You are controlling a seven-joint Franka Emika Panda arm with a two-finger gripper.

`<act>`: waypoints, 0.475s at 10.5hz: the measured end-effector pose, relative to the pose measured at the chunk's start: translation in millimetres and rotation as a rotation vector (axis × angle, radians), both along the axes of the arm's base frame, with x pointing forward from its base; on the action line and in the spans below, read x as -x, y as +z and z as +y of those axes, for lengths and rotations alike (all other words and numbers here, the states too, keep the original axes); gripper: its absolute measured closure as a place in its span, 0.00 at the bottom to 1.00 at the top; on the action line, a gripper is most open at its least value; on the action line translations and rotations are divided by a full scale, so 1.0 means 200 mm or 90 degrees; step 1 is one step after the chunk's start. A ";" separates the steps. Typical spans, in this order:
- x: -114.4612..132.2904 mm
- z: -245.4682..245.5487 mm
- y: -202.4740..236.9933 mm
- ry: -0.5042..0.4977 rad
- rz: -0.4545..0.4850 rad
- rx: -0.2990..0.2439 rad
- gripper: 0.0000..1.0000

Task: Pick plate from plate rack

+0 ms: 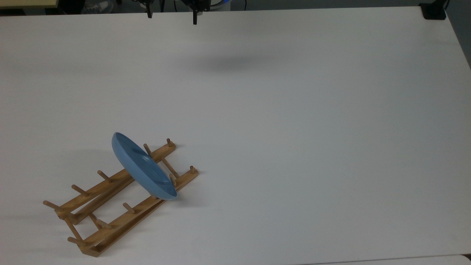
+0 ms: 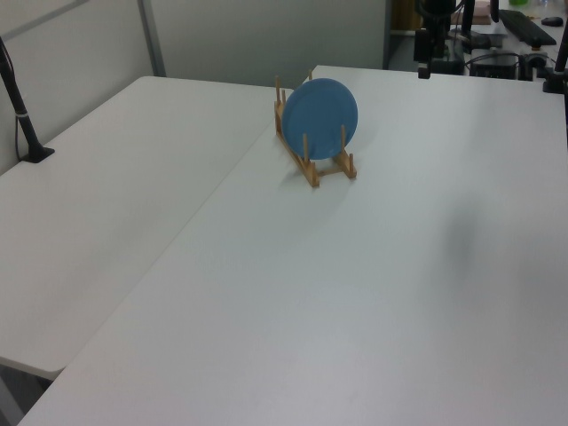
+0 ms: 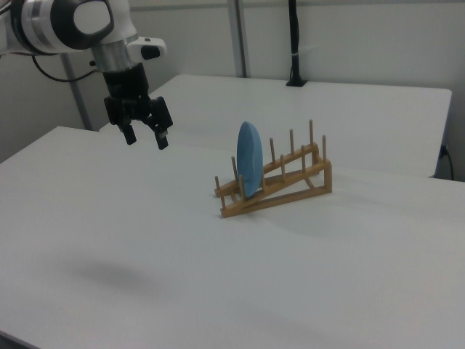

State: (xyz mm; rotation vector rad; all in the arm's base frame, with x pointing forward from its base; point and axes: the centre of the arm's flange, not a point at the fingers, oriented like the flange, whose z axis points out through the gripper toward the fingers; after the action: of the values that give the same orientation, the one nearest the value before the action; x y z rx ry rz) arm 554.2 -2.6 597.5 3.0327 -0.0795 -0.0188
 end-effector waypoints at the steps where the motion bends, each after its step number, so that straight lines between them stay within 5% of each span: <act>1: 0.00 0.00 0.00 0.005 0.001 0.000 0.00; 5: -0.03 0.00 -0.08 0.012 0.018 0.002 0.00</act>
State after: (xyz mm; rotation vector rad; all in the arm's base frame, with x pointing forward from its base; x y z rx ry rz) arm 561.1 -2.4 582.5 3.0283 -0.0490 -0.0610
